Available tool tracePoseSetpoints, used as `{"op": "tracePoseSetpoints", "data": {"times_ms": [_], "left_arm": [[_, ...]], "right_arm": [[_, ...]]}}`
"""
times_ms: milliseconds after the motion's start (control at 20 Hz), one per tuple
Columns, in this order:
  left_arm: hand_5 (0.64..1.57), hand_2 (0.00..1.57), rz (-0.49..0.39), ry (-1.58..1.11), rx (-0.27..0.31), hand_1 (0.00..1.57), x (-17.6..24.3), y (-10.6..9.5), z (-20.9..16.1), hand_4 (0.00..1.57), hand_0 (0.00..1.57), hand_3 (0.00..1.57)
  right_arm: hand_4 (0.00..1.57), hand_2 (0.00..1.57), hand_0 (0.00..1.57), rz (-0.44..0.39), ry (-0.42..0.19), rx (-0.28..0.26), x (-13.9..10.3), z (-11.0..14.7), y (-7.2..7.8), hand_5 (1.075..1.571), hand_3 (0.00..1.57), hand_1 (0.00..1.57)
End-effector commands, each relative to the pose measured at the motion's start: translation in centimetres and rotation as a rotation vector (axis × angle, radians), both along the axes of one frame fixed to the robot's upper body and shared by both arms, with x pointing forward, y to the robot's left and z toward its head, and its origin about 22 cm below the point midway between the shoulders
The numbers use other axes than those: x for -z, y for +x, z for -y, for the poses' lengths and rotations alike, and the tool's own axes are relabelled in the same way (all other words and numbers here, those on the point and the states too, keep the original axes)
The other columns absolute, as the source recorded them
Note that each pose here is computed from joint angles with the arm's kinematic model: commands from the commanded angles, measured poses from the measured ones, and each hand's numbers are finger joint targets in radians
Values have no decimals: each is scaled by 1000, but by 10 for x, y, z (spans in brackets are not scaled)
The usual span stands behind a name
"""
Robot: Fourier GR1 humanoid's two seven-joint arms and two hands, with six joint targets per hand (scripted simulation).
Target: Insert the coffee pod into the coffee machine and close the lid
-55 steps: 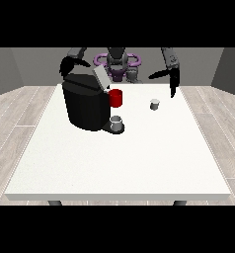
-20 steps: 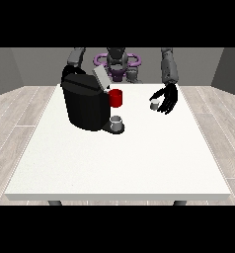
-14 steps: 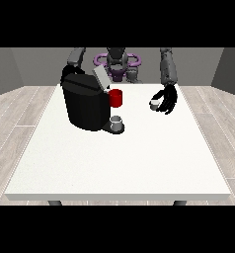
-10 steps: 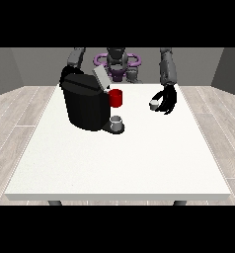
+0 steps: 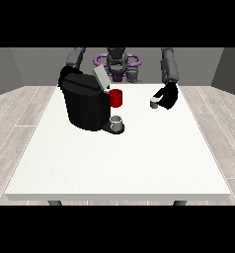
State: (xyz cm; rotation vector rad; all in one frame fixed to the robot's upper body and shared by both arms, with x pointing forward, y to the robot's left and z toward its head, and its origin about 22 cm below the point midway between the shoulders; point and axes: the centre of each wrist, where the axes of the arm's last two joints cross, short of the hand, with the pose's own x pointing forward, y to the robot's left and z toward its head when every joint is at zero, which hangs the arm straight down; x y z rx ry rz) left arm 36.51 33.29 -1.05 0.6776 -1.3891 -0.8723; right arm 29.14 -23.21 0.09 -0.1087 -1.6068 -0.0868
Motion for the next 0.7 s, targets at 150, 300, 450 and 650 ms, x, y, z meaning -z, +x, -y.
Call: {"op": "tracePoseSetpoints", "data": {"times_ms": [150,300,450,650], "left_arm": [[1571,1397,49,-23,95,1342,-57,35,15,593,1342,1362],[1571,1327,5,-46,153,1243,-57,38,42,535,1243,1315],[1571,1323,70,-32,171,1235,-86,52,49,571,1235,1291],[1571,1323,124,-27,137,1235,-112,59,31,571,1235,1291]], "right_arm": [[429,0,0,-69,15,17,0,-17,7,1571,0,0],[459,0,0,-125,18,34,16,11,3,1571,0,0],[490,0,0,-57,18,-6,16,-18,6,1571,0,0],[443,0,0,-14,8,-52,6,-12,11,1571,0,0]]}}
